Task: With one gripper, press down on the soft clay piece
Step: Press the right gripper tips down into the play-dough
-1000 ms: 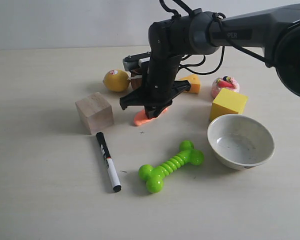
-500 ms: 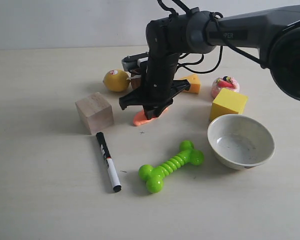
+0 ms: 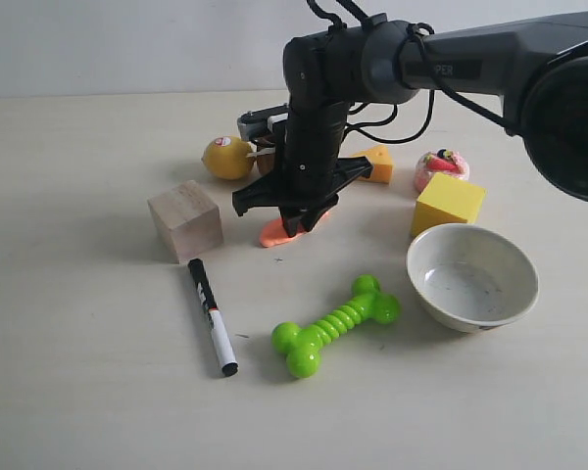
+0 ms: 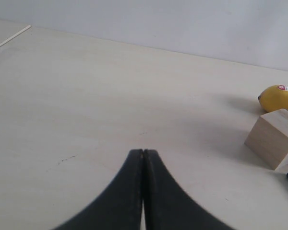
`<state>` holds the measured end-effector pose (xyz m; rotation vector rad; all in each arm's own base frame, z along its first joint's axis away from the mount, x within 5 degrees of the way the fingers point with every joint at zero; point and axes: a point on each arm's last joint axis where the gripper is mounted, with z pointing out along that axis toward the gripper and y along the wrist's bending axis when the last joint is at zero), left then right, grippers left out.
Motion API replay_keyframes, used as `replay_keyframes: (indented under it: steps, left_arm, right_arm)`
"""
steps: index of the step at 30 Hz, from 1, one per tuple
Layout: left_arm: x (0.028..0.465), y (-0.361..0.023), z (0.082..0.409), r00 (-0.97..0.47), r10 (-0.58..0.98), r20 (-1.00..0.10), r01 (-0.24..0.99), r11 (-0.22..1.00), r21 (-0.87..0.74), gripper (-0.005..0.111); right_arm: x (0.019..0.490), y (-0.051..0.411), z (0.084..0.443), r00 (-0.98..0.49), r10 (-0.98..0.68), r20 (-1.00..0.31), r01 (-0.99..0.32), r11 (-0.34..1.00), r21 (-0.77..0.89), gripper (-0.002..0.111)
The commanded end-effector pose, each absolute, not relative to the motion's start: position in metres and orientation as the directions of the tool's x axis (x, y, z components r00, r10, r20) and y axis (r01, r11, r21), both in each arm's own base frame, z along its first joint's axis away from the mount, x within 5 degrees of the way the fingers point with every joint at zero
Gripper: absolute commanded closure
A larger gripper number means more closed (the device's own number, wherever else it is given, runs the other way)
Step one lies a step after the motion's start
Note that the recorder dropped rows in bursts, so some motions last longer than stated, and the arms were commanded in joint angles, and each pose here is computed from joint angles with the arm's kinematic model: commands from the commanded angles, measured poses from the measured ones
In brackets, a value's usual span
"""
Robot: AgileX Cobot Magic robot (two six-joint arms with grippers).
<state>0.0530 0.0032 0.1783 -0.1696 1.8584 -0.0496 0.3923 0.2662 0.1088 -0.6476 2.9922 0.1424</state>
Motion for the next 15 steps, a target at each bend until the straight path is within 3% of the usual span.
replay_keyframes:
  steps: [1,15]
  left_arm:
    - [0.053,0.003,0.180,-0.264,-0.146,-0.953,-0.092,0.988,-0.126,0.107]
    - [0.053,0.003,0.180,-0.264,-0.146,-0.953,-0.092,0.988,-0.126,0.107]
  right_arm:
    - [0.385,0.268,0.099,-0.910,-0.413,-0.026,-0.414,0.906,0.087,0.085]
    - [0.386,0.268,0.118,-0.905,-0.419,-0.073,-0.424,0.902,0.078,0.085]
